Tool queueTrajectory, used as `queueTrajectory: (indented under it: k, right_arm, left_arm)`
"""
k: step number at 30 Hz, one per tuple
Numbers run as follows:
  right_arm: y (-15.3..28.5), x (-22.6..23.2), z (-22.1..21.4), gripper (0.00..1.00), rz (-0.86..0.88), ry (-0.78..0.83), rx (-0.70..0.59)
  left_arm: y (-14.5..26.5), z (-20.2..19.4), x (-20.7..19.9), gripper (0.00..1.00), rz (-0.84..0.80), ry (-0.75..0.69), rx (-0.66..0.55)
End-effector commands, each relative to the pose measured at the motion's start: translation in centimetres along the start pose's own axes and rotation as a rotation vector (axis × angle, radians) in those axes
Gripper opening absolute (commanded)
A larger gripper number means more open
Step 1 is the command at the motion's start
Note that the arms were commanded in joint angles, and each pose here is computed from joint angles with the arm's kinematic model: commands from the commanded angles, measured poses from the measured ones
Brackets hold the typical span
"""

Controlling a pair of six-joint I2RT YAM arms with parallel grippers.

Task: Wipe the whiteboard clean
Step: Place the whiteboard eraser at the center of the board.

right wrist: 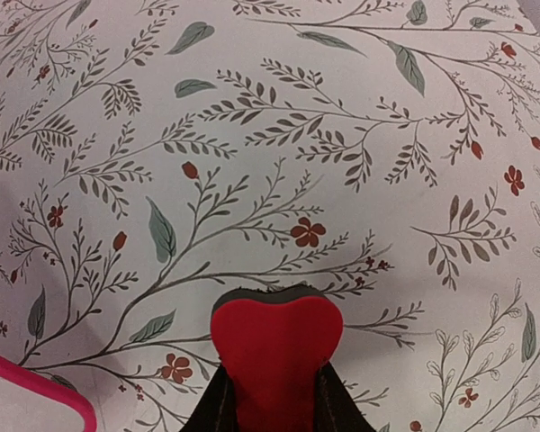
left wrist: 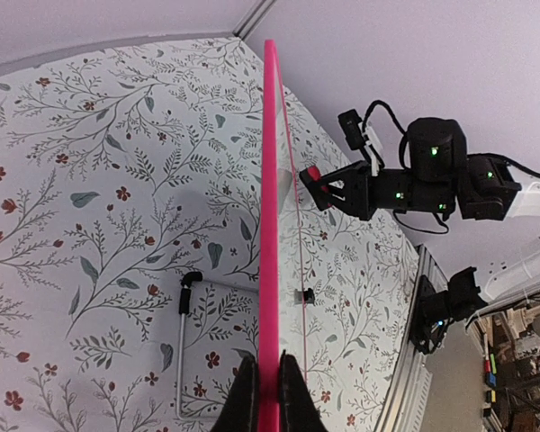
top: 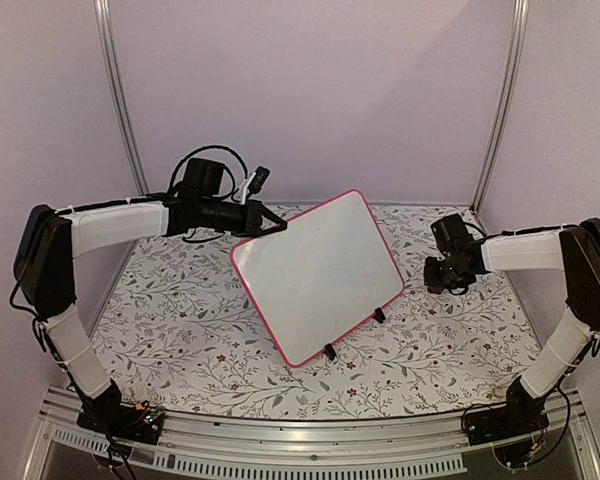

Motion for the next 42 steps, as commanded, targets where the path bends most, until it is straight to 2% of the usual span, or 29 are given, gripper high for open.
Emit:
queueTrajectory:
  k: [1,6,11,13,22,23,25,34,42]
  right_arm:
    - [-0.5,1.3,1.5,0.25,0.052,-0.010,-0.027]
    - [-0.9,1.6,0.9,0.39,0.071,-0.022,-0.014]
    - [-1.5,2.0,-0.1,0.45,0.103,-0.035,0.014]
    - [-1.8,2.3,-0.6,0.52,0.122,-0.041,0.031]
    - [-1.0,4.4,-0.7,0.58,0.273,-0.117,0.024]
    - [-0.9,4.7,-0.6,0.79,0.296,-0.128,0.024]
    - [-0.6,5.5,-0.6,0.90,0.344,-0.144,0.033]
    - [0.4,7.6,0.0,0.95,0.493,-0.232,0.027]
    - [1.6,8.7,0.0,0.95,0.608,-0.279,0.023]
  left_arm:
    - [-1.3,-1.7,0.6,0.04,0.037,-0.015,0.044]
    - [-1.4,-1.7,0.6,0.04,0.034,-0.013,0.045]
    - [-1.4,-1.7,0.7,0.04,0.034,-0.011,0.046]
    - [-1.4,-1.7,0.6,0.04,0.032,-0.010,0.046]
    - [-1.3,-1.6,0.5,0.04,0.031,-0.013,0.044]
    - [-1.4,-1.7,0.4,0.04,0.030,-0.013,0.046]
    - [-1.4,-1.7,0.5,0.04,0.030,-0.012,0.046]
    - [-1.3,-1.6,0.3,0.04,0.028,-0.015,0.042]
    - [-1.2,-1.6,0.3,0.04,0.028,-0.015,0.041]
Point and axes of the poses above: each gripper's point midway between its finger pads, its own y axis back along the fingers, its own x axis along the line the jaws close on, z = x × y, the point moved 1 cm from there along y, back along the fingers, and after that the axes turned 3 degrees about -y, right-handed, at the moved point
